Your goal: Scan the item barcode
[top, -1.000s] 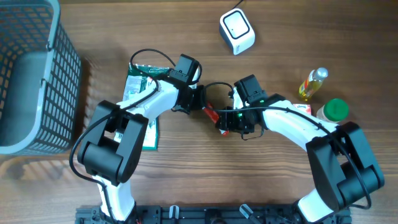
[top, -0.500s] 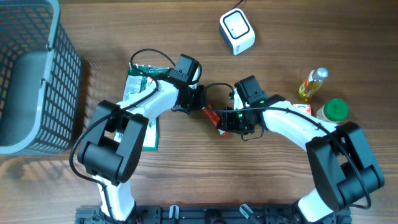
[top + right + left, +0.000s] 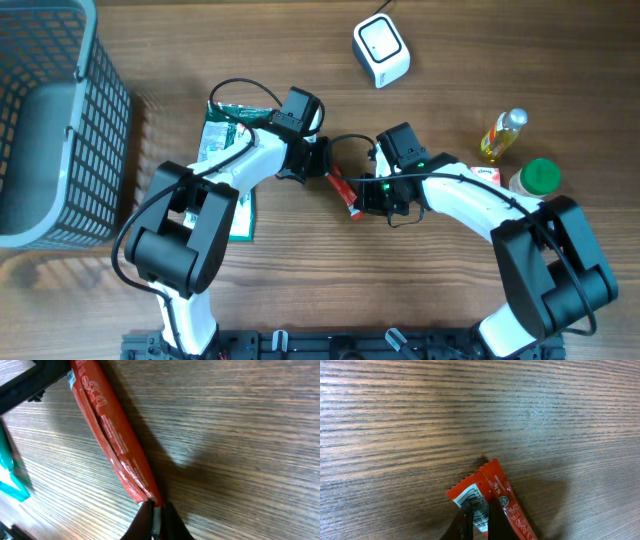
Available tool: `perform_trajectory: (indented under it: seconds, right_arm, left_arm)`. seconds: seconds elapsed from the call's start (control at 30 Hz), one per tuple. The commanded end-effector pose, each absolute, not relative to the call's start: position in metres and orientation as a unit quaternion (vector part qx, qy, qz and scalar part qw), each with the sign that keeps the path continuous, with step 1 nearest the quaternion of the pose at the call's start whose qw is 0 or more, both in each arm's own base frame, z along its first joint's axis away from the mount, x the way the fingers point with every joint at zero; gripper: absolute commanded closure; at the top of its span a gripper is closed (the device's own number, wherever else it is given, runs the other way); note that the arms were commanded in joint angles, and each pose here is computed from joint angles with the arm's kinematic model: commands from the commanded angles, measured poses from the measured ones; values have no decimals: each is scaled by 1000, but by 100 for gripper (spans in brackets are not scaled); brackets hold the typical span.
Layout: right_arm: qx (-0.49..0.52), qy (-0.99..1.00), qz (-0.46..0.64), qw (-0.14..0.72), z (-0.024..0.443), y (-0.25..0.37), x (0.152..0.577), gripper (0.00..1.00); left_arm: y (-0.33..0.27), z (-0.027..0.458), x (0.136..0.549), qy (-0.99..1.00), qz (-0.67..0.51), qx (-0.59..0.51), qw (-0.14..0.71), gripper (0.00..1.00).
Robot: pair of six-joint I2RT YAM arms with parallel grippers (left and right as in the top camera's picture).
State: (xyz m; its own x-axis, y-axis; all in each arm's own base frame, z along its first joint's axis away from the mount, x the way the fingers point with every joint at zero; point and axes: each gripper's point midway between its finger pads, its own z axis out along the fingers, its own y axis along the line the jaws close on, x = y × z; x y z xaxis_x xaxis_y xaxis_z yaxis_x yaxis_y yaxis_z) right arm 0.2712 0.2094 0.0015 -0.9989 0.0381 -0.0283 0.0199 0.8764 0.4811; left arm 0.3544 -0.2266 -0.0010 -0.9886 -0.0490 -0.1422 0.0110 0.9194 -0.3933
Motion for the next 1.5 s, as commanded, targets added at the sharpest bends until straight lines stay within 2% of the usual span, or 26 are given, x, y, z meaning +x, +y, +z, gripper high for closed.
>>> perform_trajectory:
  seconds: [0.0,0.17,0.2,0.27,0.43,0.6,0.7,0.8,0.93,1.0,1.03,1.13,1.33,1.47]
  right_arm:
    - [0,973,231,25,-4,202,271,96]
    - [-5,972,233,32,-1,198,274,94]
    - [-5,971,238,30,0,200,274,89]
    - [-5,967,254,18,2,204,270,68]
    - [39,969,242,-18,-9,203,257,62]
    - [66,965,252,-27,-20,204,252,64]
    - [71,959,273,-19,-21,209,253,71]
    - [70,958,279,-10,-20,211,257,81]
    - [67,956,284,-7,-19,213,258,84]
    - [67,957,283,-9,-20,213,257,83]
    - [71,957,279,-21,-23,210,250,75]
    - [77,955,281,-47,-25,209,238,67]
    - [77,952,289,-72,-23,211,228,64]
    - [73,951,292,-63,-22,213,232,82]
  left_arm:
    - [-210,-36,340,987,-153,-22,42,96]
    - [-210,-36,340,987,-154,-22,43,96]
    - [-211,-36,341,987,-155,-22,44,96]
    - [-211,-36,341,987,-155,-21,45,96]
    - [-212,-36,342,986,-156,-21,47,96]
    - [-212,-36,342,986,-156,-21,47,96]
    - [-212,-36,342,986,-156,-21,47,96]
    - [-212,-36,342,986,-156,-21,47,96]
    - [-211,-36,342,986,-156,-21,47,96]
    - [-211,-36,342,986,-156,-21,47,96]
    - [-211,-36,342,986,-156,-21,47,96]
    - [-211,-36,342,986,-156,-21,47,96]
    - [-212,-36,342,986,-156,-21,47,96]
    - [-212,-36,342,986,-156,-21,47,96]
